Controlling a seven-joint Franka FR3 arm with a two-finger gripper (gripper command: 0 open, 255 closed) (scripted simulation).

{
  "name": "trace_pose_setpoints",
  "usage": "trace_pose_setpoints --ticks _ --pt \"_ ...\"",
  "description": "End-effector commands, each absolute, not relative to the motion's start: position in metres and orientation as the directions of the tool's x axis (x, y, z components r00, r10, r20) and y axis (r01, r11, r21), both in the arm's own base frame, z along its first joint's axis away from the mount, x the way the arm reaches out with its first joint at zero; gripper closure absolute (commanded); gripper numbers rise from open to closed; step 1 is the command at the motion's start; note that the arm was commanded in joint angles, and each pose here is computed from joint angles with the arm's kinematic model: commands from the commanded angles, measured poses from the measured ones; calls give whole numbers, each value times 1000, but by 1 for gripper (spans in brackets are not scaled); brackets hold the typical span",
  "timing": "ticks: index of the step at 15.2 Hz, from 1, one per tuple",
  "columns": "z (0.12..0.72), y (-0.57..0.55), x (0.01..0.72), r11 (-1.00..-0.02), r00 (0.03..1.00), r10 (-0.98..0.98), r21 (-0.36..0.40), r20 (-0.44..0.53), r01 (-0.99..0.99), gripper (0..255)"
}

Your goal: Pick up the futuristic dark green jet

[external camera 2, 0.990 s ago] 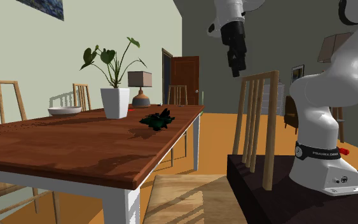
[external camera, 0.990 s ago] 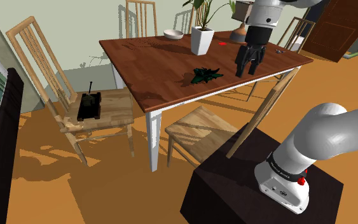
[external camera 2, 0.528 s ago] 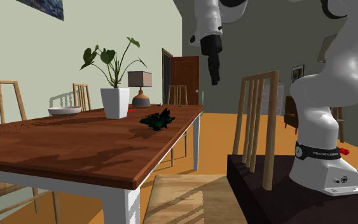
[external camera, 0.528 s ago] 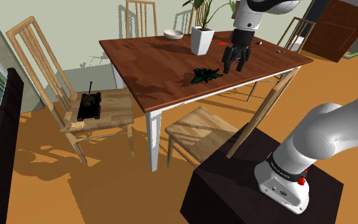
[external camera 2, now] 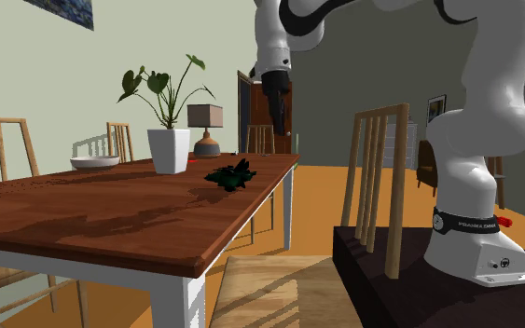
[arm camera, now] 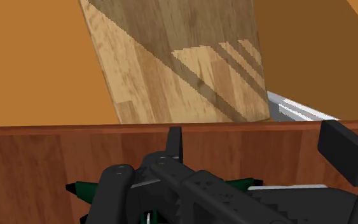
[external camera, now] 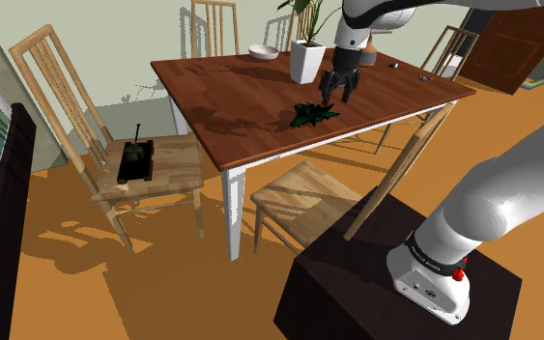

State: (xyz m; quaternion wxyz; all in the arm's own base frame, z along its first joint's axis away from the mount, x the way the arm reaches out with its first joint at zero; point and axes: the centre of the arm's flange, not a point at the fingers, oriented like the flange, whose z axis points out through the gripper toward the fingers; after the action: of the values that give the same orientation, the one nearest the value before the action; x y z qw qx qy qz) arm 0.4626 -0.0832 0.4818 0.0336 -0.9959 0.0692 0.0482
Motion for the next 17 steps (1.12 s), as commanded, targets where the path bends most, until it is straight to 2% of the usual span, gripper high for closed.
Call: trace_pose_setpoints --ticks 1,11,17 --pt "474 -95 481 -988 985 -144 -48 -91 -149 0" --pt "442 -157 581 -982 981 -191 8 -44 -191 0" --pt "414 -160 585 -981 980 -193 10 -41 -193 0"
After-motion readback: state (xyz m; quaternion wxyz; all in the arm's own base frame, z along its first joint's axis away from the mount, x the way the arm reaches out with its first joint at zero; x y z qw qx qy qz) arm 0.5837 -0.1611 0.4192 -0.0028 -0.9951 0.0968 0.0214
